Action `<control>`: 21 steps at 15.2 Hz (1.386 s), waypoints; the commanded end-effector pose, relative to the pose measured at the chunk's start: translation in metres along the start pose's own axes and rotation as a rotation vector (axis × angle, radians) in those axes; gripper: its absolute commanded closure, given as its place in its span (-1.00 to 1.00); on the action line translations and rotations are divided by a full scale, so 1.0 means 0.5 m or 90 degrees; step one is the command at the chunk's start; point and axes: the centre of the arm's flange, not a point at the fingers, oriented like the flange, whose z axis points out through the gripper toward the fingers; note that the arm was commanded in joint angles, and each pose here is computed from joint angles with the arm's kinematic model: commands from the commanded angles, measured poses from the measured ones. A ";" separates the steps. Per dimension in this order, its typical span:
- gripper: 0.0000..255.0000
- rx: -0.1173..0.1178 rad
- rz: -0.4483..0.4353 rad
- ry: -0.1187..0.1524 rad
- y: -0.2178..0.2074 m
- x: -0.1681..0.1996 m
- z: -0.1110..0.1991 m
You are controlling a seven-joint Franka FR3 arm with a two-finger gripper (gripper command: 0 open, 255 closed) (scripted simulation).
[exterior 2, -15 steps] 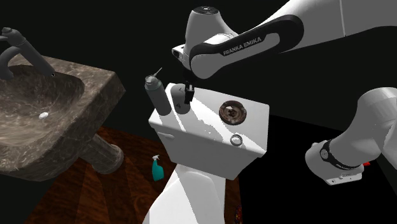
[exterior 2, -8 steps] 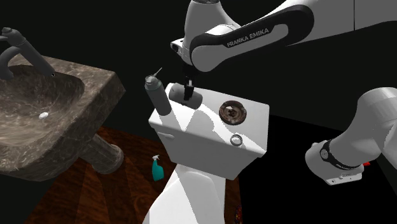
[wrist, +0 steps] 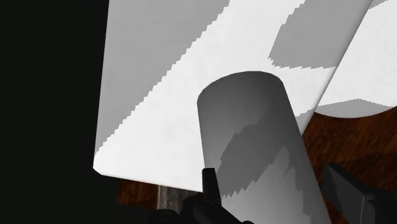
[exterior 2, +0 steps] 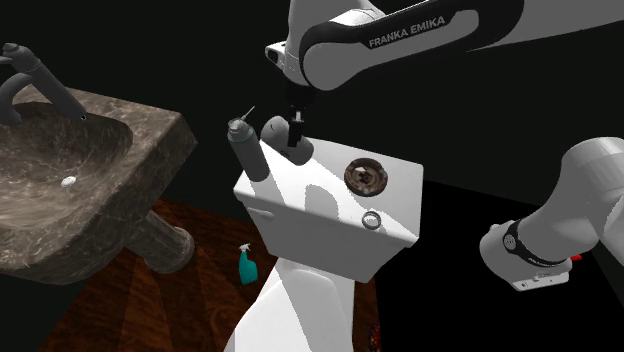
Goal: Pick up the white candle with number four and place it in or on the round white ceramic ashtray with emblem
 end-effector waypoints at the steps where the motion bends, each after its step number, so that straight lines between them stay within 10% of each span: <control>1: 1.00 0.000 0.000 0.000 -0.002 0.004 -0.022; 6: 1.00 0.000 0.000 0.000 -0.005 0.014 -0.073; 21: 1.00 0.000 0.000 0.000 -0.077 -0.358 -0.188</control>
